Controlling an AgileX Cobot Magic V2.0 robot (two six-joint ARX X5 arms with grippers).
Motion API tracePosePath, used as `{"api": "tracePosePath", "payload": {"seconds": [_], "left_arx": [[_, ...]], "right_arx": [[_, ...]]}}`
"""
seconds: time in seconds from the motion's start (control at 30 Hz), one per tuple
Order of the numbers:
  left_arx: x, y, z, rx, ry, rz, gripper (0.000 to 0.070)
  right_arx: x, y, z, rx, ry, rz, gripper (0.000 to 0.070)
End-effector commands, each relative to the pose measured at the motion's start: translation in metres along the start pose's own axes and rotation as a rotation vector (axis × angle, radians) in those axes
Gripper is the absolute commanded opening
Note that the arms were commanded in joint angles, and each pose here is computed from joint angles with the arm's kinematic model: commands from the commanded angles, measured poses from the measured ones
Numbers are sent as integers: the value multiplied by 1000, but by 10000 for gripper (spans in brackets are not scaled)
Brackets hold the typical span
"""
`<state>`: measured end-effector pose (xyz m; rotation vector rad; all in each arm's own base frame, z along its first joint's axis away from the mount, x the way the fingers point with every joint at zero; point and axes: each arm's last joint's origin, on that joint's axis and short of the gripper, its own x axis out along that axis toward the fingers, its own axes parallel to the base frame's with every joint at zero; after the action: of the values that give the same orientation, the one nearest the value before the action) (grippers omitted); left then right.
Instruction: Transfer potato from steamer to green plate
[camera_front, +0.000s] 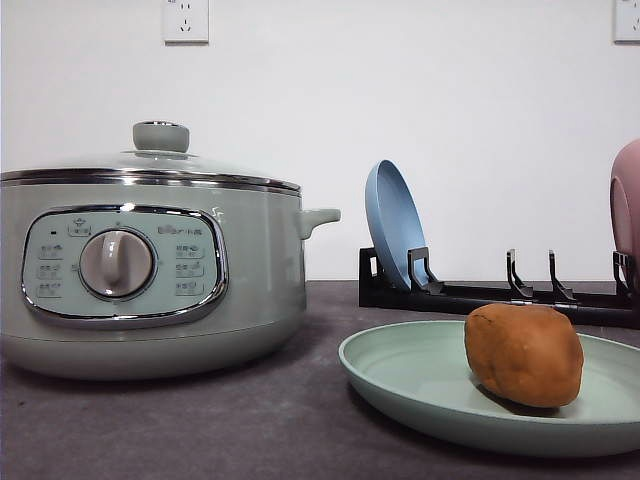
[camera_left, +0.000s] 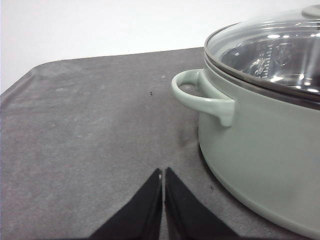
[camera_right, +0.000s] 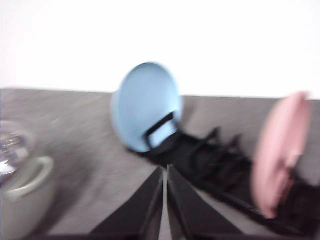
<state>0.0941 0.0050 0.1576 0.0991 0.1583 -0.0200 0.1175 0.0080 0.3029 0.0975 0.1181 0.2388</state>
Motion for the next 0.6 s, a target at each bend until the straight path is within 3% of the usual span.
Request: {"api": "tracePosePath", "payload": {"seconds": [0.0,0.2,0.57], "left_arx": [[1,0,-5,-8,27,-2,0],[1,0,-5,-8,27,-2,0],[1,0,-5,-8,27,-2,0]], "right_arx": [[-4,-3,-9,-32,-49,-27,0],[-13,-13,-61,-51,-129,-94,0],[-13,-17,-120,-42,-138,-91,0]]}}
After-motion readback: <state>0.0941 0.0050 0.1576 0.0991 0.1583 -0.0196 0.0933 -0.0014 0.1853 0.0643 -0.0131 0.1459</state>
